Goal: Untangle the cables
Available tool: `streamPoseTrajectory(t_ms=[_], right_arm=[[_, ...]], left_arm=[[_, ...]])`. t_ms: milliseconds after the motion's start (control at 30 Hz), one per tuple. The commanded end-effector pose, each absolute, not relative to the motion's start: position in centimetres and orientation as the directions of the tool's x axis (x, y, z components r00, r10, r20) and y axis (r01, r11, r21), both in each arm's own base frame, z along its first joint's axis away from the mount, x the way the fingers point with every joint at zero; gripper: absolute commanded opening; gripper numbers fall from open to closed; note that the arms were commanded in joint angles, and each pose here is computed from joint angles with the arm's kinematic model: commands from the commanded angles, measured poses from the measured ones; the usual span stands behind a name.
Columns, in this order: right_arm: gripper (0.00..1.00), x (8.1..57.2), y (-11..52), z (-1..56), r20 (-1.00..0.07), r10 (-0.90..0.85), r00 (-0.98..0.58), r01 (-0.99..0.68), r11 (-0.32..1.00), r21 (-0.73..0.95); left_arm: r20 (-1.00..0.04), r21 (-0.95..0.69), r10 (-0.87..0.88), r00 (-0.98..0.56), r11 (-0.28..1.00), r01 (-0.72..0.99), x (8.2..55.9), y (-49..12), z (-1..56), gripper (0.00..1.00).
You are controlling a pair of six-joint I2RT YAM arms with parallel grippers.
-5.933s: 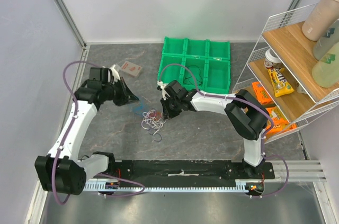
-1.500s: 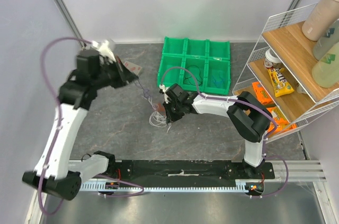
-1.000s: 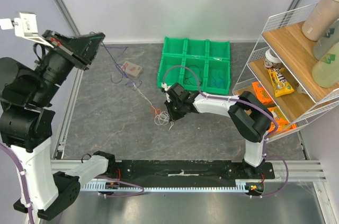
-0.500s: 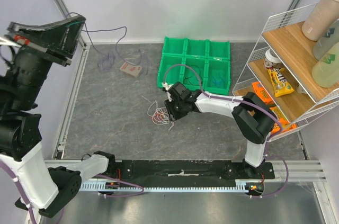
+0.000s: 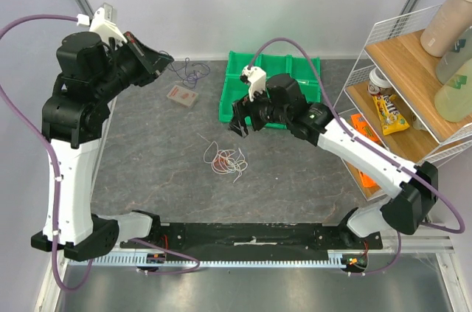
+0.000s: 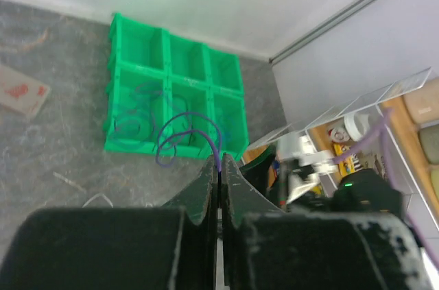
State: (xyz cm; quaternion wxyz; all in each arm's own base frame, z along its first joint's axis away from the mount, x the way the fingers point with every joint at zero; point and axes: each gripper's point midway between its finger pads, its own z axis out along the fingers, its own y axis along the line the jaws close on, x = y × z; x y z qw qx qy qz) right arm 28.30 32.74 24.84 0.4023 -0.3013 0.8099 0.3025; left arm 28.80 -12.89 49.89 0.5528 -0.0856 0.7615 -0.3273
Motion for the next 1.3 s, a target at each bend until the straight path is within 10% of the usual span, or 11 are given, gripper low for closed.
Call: streamPoseTrajectory(t_ms=[0,633,1067,1267], right_arm=[[0.87,28.3,34.8,34.4,-0.941,-0.063,-0.334,-0.808,0.532,0.251],[0.89,28.2,42.9,37.9,-0.950,0.096,-0.297,-0.839,0.449,0.308],[0.61,31.0,42.7,36.3,-0.935,0.111,-0.337,-0.739,0.584,0.335],[0.28,29.3,44.8,36.5,-0.915,0.142,-0.376,-0.800,0.448,0.399]], left_arm=[[-0.738,-0.644,-0.520,-0.430,0.733,0.217,27.5,-13.5,49.1,0.02],[-0.483,-0.768,-0.540,-0.690,0.639,0.037,28.1,-16.4,42.5,0.02],[-0.450,-0.802,-0.534,-0.716,0.594,0.061,27.8,-17.2,42.9,0.02],[-0.452,-0.806,-0.525,-0.721,0.587,0.078,27.9,-17.4,42.8,0.02]])
